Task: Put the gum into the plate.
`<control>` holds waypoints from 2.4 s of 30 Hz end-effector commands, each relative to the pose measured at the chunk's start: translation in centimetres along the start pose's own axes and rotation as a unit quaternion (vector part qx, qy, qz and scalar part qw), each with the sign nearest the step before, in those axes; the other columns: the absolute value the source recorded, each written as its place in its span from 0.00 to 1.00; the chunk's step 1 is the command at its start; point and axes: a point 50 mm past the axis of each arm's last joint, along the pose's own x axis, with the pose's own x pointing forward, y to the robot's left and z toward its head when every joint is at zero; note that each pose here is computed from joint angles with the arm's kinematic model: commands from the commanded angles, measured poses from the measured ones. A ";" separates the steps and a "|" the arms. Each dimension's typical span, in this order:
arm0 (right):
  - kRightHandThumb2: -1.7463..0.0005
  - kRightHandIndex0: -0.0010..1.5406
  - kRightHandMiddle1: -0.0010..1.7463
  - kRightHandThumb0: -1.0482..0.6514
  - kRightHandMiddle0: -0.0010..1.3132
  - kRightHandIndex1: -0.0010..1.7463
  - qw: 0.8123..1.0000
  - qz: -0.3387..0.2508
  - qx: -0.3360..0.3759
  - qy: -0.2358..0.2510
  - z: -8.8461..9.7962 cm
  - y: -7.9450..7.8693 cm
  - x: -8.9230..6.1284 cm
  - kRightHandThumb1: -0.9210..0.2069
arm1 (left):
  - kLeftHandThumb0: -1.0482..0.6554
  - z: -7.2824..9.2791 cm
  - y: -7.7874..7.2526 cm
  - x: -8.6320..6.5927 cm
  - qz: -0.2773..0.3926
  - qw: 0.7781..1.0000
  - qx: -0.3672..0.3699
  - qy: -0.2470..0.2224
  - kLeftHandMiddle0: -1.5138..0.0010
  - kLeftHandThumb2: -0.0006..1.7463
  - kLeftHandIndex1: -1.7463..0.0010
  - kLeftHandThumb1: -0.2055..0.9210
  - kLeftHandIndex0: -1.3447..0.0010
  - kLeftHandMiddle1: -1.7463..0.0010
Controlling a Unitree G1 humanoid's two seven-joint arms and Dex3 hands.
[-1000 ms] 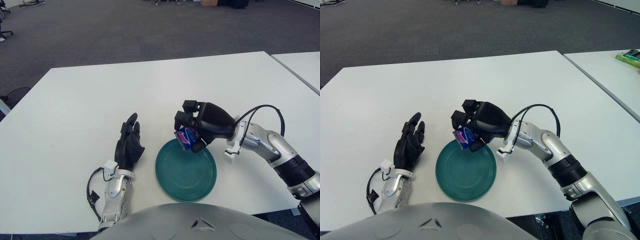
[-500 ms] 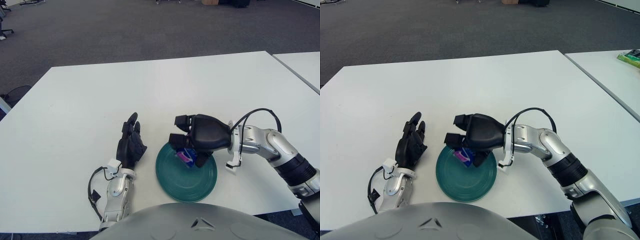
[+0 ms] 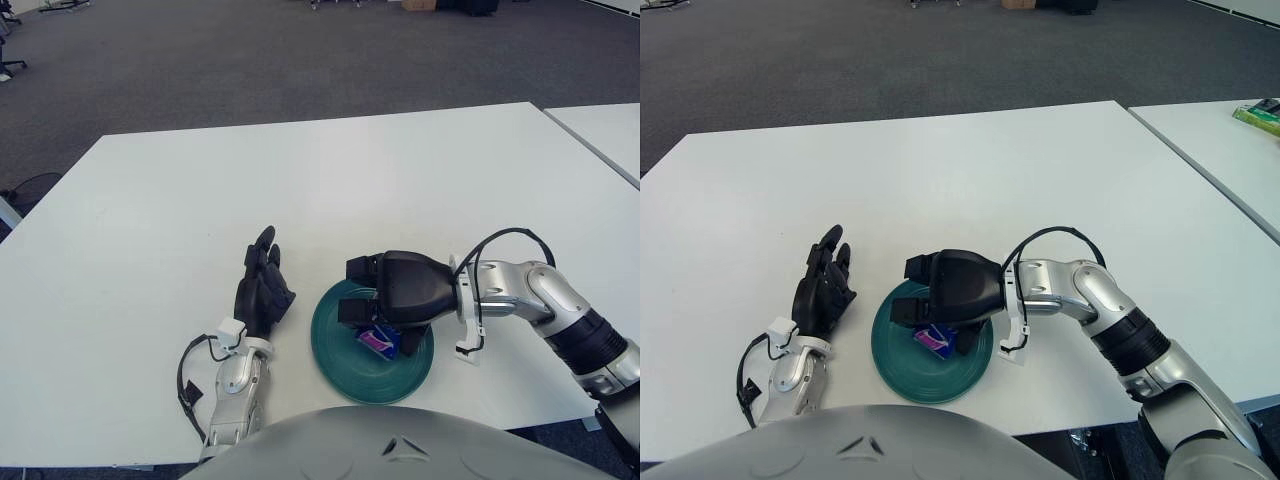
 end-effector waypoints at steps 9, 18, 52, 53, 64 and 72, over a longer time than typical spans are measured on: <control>0.53 0.18 0.59 0.19 0.04 0.49 0.998 -0.021 -0.018 0.052 -0.2 -0.1 0.0 0.01 | 0.12 -1.6 -0.1 -0.5 0.021 0.997 -0.058 0.038 0.86 0.60 0.74 1.00 1.00 0.99; 0.40 0.08 0.19 0.06 0.00 0.03 0.992 -0.071 0.002 0.108 -0.5 -0.1 -0.3 0.00 | 0.08 -1.6 -0.1 -0.1 0.004 0.983 -0.182 0.032 0.86 0.62 0.74 1.00 1.00 1.00; 0.34 0.00 0.00 0.02 0.00 0.00 0.681 -0.413 0.512 0.322 -6.0 6.9 -2.1 0.00 | 0.07 -1.7 0.8 -0.6 0.014 0.996 -0.077 0.050 0.88 0.60 0.70 1.00 1.00 0.99; 0.34 0.00 0.00 0.01 0.00 0.00 0.662 -0.425 0.525 0.324 -5.8 6.9 -2.2 0.00 | 0.07 -1.7 0.8 -0.6 0.015 0.996 -0.072 0.050 0.88 0.60 0.69 1.00 1.00 0.99; 0.36 0.00 0.00 0.01 0.00 0.00 0.526 -0.497 0.569 0.390 -3.9 8.6 -6.1 0.00 | 0.04 -1.5 0.9 -0.8 0.008 0.998 -0.045 0.045 0.90 0.59 0.66 1.00 1.00 1.00; 0.37 0.00 0.00 0.01 0.01 0.00 0.420 -0.531 0.592 0.437 -3.8 11.1 -7.6 0.00 | 0.04 -1.4 0.9 -0.9 0.005 0.998 -0.039 0.043 0.91 0.59 0.69 1.00 1.00 1.00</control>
